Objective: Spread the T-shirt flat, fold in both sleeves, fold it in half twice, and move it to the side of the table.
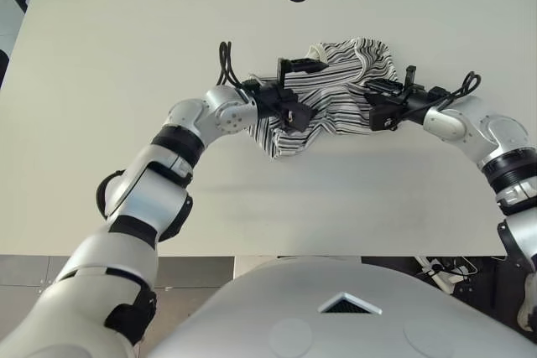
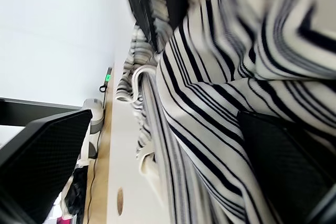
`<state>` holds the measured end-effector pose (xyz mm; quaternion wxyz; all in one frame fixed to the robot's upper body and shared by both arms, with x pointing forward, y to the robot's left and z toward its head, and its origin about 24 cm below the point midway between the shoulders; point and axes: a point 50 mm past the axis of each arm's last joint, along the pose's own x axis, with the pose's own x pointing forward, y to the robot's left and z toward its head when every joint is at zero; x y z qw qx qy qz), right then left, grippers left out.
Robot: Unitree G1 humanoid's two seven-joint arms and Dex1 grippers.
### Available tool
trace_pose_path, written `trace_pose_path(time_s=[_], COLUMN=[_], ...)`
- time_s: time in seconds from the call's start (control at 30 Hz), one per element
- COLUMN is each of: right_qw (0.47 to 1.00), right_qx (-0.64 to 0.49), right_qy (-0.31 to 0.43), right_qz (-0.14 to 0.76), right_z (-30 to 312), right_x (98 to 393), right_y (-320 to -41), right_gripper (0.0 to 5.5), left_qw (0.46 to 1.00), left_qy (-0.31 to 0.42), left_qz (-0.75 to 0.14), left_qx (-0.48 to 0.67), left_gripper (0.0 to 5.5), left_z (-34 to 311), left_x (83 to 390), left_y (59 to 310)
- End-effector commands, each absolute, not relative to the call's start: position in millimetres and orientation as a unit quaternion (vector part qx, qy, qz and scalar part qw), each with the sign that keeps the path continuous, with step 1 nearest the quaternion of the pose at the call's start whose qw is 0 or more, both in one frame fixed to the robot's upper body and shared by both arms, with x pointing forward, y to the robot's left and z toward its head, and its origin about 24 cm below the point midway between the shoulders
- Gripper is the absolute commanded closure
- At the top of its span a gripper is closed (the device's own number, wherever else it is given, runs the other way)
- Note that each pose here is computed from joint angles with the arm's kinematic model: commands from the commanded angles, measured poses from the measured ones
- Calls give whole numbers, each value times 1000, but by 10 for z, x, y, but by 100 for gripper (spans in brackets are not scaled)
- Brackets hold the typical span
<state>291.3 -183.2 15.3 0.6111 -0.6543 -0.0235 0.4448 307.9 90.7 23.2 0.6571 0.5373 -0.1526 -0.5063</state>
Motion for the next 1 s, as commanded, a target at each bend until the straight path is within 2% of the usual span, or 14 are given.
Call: trace_pose_path(time_s=[0.03,0.1,0.2,0.3,0.5,0.67,0.73,0.87,1.0], right_qw=[526,525,521,521,524,524,524,521,519], right_qx=[-643,-644,-651,-653,-654,-655,-655,-655,-656], right_qy=[100,103,108,106,112,114,115,111,110], right_qz=[547,546,542,540,534,532,532,535,537], right_z=[-541,-567,-558,-537,-534,-534,-530,-543,-549], right_x=[2352,2336,2330,2342,2349,2349,2344,2348,2334], right_y=[-1956,-1964,-2025,-2038,-2073,-2083,-2093,-2065,-2069], right_gripper=[419,419,419,419,419,419,419,419,419], left_qw=[673,687,666,646,650,676,696,750,778], left_qy=[-94,-82,-33,-21,-38,-12,-29,-134,-180], left_qz=[-478,-464,-537,-574,-595,-563,-544,-483,-443], left_qx=[557,552,517,502,472,476,467,433,407], left_gripper=[36,36,36,36,36,36,36,36,36], left_z=[134,145,-90,-105,83,182,298,694,991], left_x=[3154,3177,2778,2558,2353,2372,2378,2480,2485], left_y=[1215,1331,1716,1902,2004,2181,2226,2137,2217])
